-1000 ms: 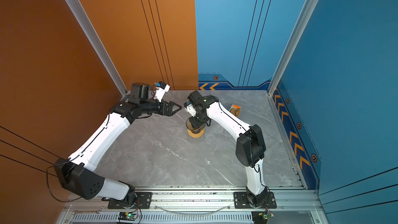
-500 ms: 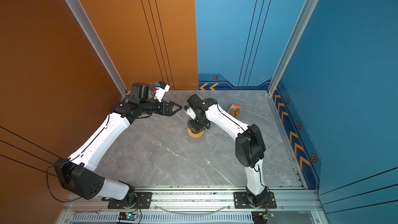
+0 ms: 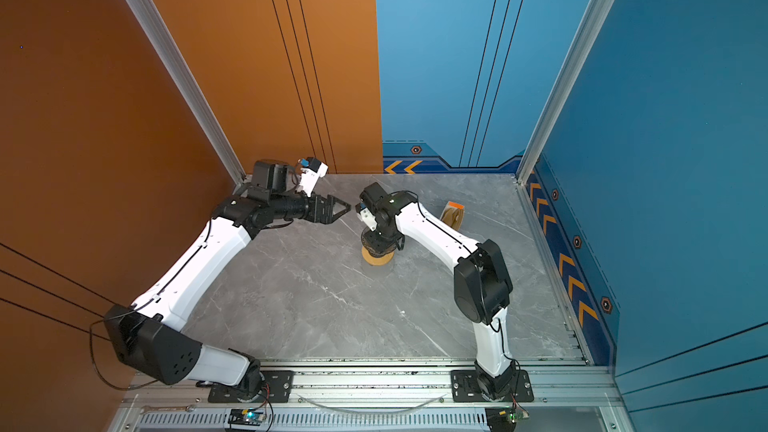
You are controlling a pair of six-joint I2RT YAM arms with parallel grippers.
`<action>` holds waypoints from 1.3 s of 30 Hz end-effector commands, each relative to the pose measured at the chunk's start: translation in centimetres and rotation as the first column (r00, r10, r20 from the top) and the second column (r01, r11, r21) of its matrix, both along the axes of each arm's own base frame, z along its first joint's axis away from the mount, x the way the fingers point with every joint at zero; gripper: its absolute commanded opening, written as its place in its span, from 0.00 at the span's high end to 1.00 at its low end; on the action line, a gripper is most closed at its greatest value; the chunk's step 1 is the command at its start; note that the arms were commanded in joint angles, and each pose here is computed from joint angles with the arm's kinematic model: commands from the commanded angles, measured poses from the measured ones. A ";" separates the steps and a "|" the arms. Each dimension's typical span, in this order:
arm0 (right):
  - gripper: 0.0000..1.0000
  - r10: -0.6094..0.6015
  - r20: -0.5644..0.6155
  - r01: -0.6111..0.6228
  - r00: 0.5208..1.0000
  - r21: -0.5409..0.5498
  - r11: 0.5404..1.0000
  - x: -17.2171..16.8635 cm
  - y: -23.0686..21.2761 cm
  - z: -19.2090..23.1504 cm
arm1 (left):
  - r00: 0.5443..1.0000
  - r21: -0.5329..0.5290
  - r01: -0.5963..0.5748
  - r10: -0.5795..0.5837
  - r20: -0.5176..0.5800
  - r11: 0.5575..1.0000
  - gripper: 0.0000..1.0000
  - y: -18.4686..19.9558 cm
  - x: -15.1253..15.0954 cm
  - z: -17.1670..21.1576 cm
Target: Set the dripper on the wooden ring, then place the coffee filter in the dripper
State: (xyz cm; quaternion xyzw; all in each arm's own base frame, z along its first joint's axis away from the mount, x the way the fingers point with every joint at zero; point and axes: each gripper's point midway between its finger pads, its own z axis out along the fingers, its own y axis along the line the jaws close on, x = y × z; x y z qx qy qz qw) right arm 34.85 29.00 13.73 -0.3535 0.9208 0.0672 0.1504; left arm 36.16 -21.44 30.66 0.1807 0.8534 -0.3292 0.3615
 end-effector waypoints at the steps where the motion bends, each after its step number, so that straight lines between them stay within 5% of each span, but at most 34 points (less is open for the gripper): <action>1: 0.61 -0.042 0.058 0.042 0.997 0.002 0.999 0.7 -0.2 1.5 | 1.000 -0.016 0.014 -0.014 -0.006 1.000 0.02 -0.2 -0.1 -0.1; 13: 0.69 -0.069 0.118 0.059 0.991 0.081 0.995 1.1 0.2 5.5 | 1.000 -0.023 0.019 -0.020 -0.010 1.000 0.02 -0.4 -0.1 -0.1; 20: 0.85 -0.080 0.118 0.069 0.990 0.089 0.994 0.9 -0.1 5.8 | 1.000 -0.021 0.014 -0.014 -0.014 1.000 0.02 -0.3 -0.1 -0.1; 30: 1.00 -0.077 0.064 0.073 0.995 0.068 0.995 1.3 0.4 3.4 | 1.000 -0.024 0.018 -0.018 -0.012 1.000 0.02 -0.4 -0.2 0.0; 39: 1.00 -0.073 0.037 0.071 0.997 0.051 0.996 1.5 0.4 1.9 | 1.000 -0.025 0.020 -0.020 -0.012 0.999 0.02 -0.4 -0.2 0.0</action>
